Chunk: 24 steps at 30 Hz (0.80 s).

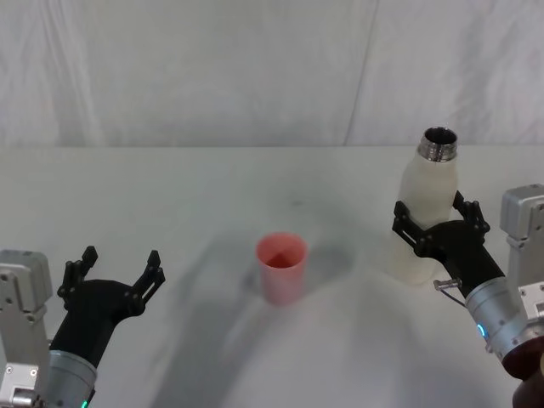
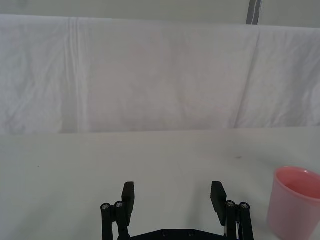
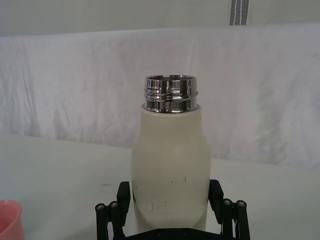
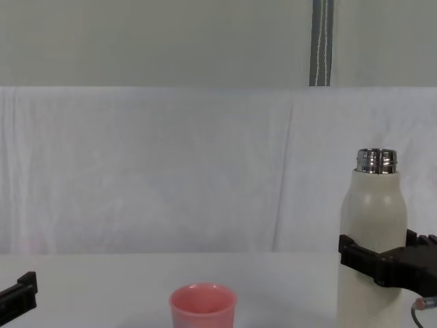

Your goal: Grasp the thermos with one hand and pour water into the cup lid.

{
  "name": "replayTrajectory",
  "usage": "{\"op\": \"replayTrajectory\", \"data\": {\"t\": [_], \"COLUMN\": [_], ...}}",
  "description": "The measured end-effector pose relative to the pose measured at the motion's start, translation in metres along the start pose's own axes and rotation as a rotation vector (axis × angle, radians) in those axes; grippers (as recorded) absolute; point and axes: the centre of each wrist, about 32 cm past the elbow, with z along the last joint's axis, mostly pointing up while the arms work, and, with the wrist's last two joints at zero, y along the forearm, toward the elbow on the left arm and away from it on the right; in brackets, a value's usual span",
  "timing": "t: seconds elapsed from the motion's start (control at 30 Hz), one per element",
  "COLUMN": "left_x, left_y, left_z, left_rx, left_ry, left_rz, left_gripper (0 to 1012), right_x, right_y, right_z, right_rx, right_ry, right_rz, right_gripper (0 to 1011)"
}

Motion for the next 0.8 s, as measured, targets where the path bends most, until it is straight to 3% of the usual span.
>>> {"op": "replayTrajectory", "data": {"t": [0.8], "left_x": [0.0], "left_y": [0.0], "left_z": [0.0], "left_rx": [0.0], "left_ry": [0.0], "left_rz": [0.0], "left_gripper": [1001], "right_x": [0.0053], "right_y": [0.016], "right_z": [-0.002], "right_rx": [-0.013], "right_ry": [-0.014], "right_rz": [0.017], "right_gripper": [1001]}}
